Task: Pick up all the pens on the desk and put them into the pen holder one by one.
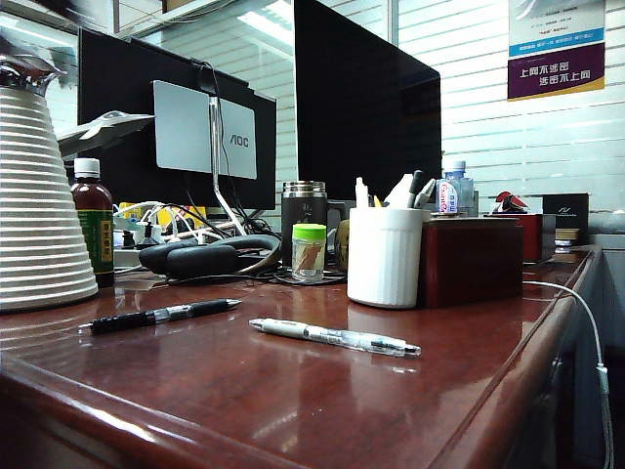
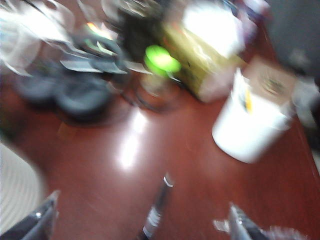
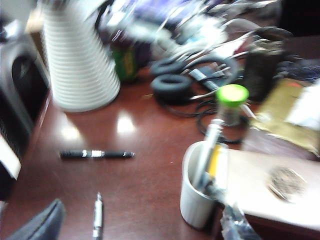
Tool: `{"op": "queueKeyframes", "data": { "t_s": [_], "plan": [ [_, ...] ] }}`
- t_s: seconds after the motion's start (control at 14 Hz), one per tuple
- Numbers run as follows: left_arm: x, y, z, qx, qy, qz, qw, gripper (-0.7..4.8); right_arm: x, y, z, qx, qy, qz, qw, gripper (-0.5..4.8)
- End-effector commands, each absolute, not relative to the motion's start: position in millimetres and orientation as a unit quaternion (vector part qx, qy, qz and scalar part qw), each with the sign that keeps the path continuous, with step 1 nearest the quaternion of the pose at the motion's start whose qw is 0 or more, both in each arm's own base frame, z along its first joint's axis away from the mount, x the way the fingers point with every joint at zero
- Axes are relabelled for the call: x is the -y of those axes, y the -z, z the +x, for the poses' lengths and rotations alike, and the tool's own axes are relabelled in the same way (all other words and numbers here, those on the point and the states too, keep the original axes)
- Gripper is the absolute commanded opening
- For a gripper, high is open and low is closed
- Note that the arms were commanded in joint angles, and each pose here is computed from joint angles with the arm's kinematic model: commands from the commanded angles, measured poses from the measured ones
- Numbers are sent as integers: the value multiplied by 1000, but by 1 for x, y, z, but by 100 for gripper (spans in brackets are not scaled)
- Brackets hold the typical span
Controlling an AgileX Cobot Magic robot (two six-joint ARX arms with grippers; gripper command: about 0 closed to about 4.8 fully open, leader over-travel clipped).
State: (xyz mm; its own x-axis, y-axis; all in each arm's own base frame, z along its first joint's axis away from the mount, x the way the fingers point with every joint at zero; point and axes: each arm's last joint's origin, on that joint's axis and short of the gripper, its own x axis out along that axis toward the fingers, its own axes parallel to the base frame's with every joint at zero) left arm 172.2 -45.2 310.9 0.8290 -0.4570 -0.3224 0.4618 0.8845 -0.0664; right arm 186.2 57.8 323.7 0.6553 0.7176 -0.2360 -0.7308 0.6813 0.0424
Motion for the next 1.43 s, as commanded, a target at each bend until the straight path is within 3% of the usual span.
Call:
{"op": "queueKeyframes", "data": {
  "t_s": [0.07, 0.14, 0.29, 0.5, 0.64, 1.0, 1.43],
  "plan": [
    [66, -298, 180, -212, 223, 40, 951, 479, -97, -307, 197, -138, -397, -111, 901, 399],
    [67, -292, 183, -236, 215, 45, 947, 479, -111, -296, 201, -164, -418, -115, 886, 393],
    [67, -276, 187, -300, 190, 60, 933, 479, -141, -271, 209, -249, -436, -141, 853, 294],
    [70, -254, 199, -370, 176, 82, 908, 479, -180, -247, 238, -364, -455, -190, 790, 311],
    [72, -246, 204, -392, 181, 82, 898, 479, -197, -240, 253, -393, -464, -206, 767, 322],
    [72, -244, 205, -397, 172, 87, 898, 479, -222, -219, 254, -422, -482, -229, 733, 352],
    [72, -242, 204, -407, 172, 88, 893, 479, -236, -181, 255, -466, -435, -293, 712, 365]
  ]
}}
